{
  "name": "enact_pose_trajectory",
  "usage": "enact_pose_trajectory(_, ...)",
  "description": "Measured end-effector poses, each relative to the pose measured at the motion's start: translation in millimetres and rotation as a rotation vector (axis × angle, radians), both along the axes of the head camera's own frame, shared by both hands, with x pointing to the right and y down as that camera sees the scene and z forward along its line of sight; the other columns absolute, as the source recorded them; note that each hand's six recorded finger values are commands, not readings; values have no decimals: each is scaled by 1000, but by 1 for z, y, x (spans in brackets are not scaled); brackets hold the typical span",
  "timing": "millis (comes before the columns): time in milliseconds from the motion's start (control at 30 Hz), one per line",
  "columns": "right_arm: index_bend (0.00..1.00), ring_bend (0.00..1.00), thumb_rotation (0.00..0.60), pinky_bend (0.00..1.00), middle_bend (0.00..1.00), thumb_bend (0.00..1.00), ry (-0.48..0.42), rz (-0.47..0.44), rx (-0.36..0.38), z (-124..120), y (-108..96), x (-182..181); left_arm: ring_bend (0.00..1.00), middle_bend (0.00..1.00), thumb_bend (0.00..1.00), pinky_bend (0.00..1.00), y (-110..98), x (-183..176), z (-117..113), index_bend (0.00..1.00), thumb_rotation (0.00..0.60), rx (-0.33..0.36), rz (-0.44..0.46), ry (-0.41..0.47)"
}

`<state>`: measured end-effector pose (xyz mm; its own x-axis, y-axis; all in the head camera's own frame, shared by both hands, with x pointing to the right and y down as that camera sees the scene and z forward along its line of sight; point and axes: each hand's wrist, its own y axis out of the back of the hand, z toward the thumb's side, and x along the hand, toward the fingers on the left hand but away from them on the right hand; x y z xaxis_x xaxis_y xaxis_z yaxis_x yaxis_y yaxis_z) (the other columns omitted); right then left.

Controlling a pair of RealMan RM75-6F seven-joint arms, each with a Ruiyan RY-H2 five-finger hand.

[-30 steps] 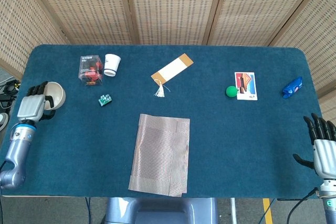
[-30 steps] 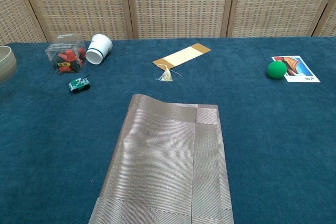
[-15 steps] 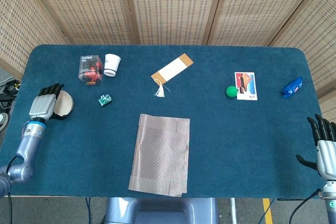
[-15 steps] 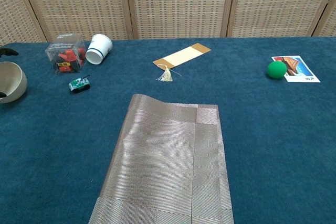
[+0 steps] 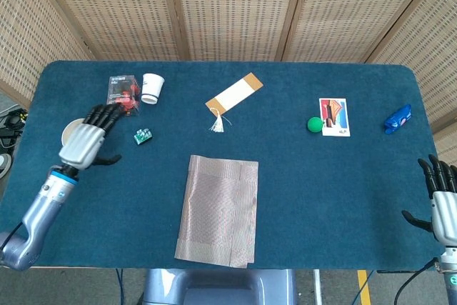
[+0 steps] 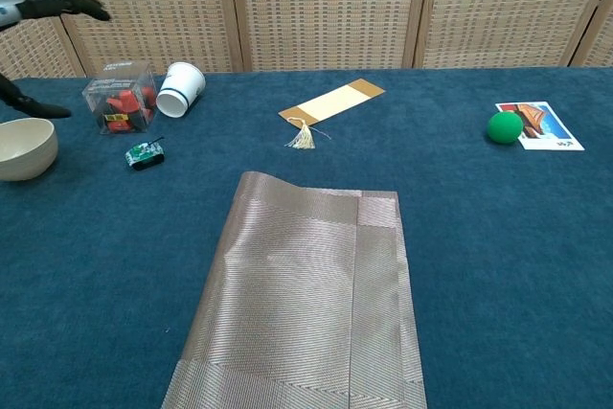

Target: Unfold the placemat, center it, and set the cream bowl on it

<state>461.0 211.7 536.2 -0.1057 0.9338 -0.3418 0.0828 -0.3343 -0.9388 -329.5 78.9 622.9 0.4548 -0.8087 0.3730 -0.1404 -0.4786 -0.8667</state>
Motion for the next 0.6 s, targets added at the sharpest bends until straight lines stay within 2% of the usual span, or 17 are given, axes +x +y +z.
enact_pose_trajectory(100,0,0,600,0,0,0,2,6,4,-1,-1,2,0,0,226,0,13,48,-14,259,600,-29,160,62)
enact_pose_trajectory(233,0,0,600,0,0,0,8,20,9,-2,-2,6,0,0,261,0,24,96,-17,334,600,-87,330,65)
enact_pose_trajectory(367,0,0,600,0,0,0,16,35,8,-1,-3,11,0,0,335,0,44,144,-15,350,600,-130,527,32)
enact_pose_trajectory(500,0,0,600,0,0,0,32,44,5,1,-4,15,0,0,338,0,68,183,-11,340,600,-143,689,9)
enact_pose_trajectory(600,0,0,600,0,0,0,51,48,5,2,-4,18,0,0,325,0,88,207,-6,316,600,-155,776,14)
